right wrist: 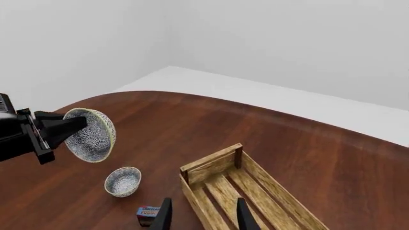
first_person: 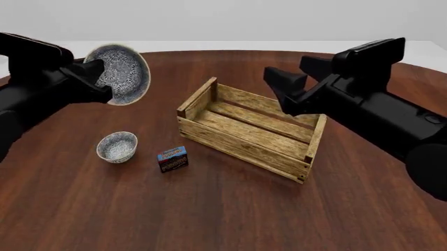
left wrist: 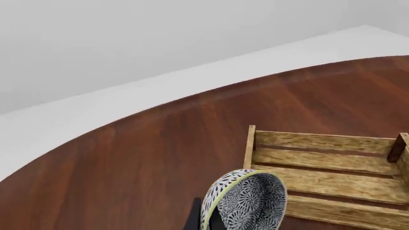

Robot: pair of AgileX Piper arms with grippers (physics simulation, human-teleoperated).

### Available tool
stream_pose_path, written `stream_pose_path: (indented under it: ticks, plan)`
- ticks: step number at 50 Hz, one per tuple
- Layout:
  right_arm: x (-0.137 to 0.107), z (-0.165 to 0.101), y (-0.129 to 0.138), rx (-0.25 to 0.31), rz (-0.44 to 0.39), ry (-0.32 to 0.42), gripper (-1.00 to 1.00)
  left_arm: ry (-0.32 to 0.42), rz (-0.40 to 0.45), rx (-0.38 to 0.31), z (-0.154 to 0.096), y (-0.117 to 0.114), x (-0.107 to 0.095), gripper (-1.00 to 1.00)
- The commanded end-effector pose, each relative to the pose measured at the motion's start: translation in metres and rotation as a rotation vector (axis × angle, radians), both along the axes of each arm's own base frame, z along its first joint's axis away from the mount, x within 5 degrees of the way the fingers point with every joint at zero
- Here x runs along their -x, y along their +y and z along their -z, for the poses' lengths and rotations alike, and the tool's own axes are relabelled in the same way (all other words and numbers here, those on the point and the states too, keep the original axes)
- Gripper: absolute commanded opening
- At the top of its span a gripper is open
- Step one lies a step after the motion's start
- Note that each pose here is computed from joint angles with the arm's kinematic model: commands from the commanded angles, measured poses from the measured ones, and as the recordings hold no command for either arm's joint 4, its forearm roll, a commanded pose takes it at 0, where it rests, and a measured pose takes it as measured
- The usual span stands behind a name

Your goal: Stack the right bowl on the left bowl and place them in the tray.

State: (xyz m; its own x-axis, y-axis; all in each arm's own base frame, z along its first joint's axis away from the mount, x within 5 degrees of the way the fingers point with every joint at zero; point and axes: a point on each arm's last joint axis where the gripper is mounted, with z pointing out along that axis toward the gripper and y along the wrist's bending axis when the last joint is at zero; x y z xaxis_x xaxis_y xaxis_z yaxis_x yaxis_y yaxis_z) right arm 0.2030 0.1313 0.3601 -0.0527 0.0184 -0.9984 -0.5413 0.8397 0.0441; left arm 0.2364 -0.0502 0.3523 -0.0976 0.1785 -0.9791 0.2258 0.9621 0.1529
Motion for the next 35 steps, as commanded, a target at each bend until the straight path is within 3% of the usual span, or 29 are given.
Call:
stream_pose_path:
  ticks: [1,5,8,10,13,15,23,35]
  plan:
    - [0.000,-0.001,-0.003,0.000,0.010,-0.004,1.00,0.040,-0.063,-0.003,-0.014,0.018,0.020,-1.00]
    - [0.001,-0.002,-0.005,-0.001,0.016,-0.006,1.00,0.067,-0.070,0.004,-0.020,0.020,0.023,-1.00]
    - [0.001,0.000,-0.005,0.004,0.016,-0.002,1.00,0.177,-0.060,0.095,-0.010,0.011,0.016,-1.00]
    - [0.001,0.001,-0.006,0.006,0.017,0.000,1.00,0.195,-0.072,0.087,-0.008,0.014,0.016,-1.00]
    - [0.000,0.003,-0.007,0.011,0.023,0.004,1.00,0.212,-0.096,0.131,-0.011,0.017,0.020,-1.00]
    - [-0.001,0.005,-0.007,0.017,0.027,0.004,1.00,0.223,-0.107,0.092,-0.010,0.021,0.021,-1.00]
    - [-0.001,0.005,-0.011,0.017,0.041,0.001,1.00,0.311,-0.110,0.103,0.000,0.020,0.026,-1.00]
    - [-0.006,0.010,-0.008,0.024,0.039,0.011,1.00,0.454,-0.174,0.113,0.034,0.027,0.004,-1.00]
